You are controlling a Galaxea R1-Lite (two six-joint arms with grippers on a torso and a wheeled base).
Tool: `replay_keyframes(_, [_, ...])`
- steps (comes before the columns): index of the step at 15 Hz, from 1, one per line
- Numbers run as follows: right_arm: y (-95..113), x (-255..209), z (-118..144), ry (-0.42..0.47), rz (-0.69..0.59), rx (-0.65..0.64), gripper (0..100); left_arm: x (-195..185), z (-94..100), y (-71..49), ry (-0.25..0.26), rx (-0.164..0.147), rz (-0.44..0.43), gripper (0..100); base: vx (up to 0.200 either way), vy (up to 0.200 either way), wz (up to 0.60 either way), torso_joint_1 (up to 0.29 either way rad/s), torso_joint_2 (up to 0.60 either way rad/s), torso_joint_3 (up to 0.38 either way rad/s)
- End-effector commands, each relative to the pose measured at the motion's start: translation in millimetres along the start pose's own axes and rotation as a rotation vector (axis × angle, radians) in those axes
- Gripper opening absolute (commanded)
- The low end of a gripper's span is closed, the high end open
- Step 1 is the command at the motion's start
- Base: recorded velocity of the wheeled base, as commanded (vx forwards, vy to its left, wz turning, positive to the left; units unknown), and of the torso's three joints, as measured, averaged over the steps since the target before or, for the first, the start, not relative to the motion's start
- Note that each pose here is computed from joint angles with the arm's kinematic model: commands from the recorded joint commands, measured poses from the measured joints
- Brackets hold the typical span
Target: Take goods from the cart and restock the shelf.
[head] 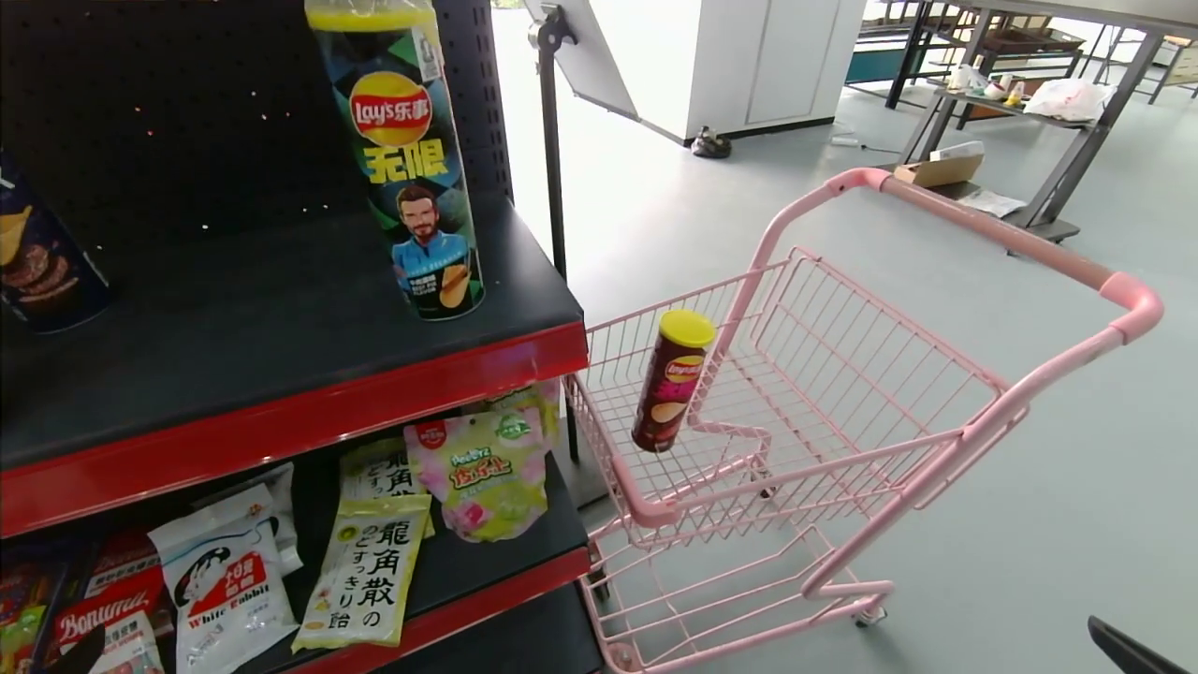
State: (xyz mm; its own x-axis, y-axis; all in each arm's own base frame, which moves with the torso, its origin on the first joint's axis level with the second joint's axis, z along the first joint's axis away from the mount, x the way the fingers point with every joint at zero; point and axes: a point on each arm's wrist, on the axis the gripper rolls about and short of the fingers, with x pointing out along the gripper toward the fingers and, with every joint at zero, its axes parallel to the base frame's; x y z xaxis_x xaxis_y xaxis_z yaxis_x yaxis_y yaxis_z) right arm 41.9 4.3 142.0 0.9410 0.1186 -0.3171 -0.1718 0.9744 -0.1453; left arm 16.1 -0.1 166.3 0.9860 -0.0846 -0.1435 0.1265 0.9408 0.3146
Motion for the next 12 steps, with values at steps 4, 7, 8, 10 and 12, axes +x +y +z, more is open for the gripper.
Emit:
replay_keyframes(4, [0.4, 2.3, -2.8, 0.022, 0.003, -0.003, 100, 0.3, -0.2, -0.1, 0.002, 0.000, 0.000, 100, 0.000, 0.000, 0.00, -0.123, 0.50, 0.375])
replay_keyframes(7, [-0.4, 12.0, 0.4, 0.072, 0.017, -0.023, 100, -0.2, -0.2, 0.0, -0.001, 0.000, 0.001, 100, 0.000, 0.000, 0.00, -0.064, 0.32, 0.247])
replay_keyframes(8, [-3.1, 22.6, 14.8, 0.093, 0.026, -0.022, 100, -1.1, -0.6, 0.1, -0.007, -0.002, 0.002, 100, 0.000, 0.000, 0.00, -0.022, 0.09, 0.080])
replay_keyframes(10, [-9.8, 48.2, 50.1, 0.111, 0.046, -0.014, 100, -1.2, -1.4, -0.2, -0.006, -0.004, 0.000, 100, 0.000, 0.000, 0.00, -0.006, 0.03, 0.021])
replay_keyframes(12, [-10.3, 101.6, 89.3, 0.088, 0.106, -0.001, 100, -0.9, -1.5, -0.5, -0.006, -0.010, -0.011, 100, 0.000, 0.000, 0.00, 0.000, 0.00, 0.000])
